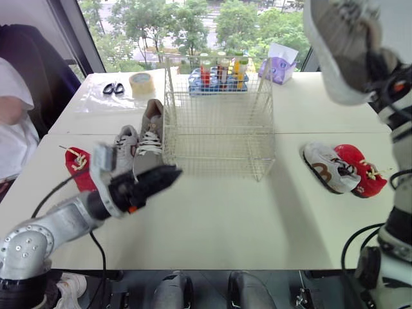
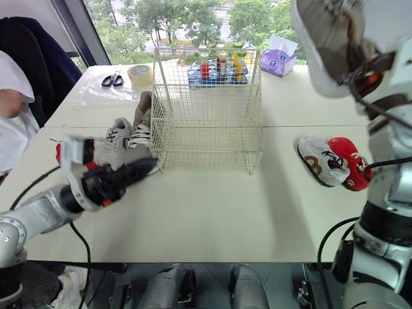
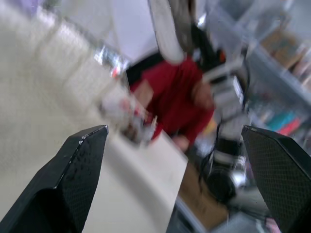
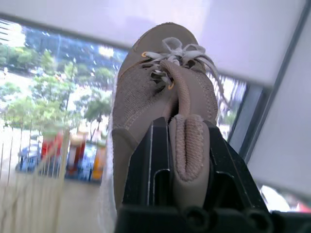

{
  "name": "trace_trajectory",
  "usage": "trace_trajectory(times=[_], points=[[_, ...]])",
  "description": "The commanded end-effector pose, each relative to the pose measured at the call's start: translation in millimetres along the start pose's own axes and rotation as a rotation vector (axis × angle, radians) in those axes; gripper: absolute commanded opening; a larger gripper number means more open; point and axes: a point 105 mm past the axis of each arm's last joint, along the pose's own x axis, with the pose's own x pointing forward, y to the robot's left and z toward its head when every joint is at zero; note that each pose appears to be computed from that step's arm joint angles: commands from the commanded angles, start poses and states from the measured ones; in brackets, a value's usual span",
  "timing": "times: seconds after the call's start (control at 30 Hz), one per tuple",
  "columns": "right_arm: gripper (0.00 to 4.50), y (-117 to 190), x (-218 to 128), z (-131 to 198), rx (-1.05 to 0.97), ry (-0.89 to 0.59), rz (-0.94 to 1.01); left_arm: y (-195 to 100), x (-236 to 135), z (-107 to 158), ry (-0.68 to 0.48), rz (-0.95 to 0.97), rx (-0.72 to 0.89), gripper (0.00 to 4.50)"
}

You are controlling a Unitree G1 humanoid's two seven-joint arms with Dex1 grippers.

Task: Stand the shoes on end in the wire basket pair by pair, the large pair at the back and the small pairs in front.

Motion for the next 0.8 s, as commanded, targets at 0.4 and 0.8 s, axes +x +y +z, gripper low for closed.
trace_trajectory(times=[0.4, 0.8], points=[[0.17, 98, 17, 118, -0.359, -0.379, 0.763, -13, -16, 170, -0.293, 0.042, 0.334, 4.5], [0.17, 130, 17, 108, -0.432, -0.462, 0.954, -9, 25, 174, -0.083, -0.09, 0.378, 4.5]])
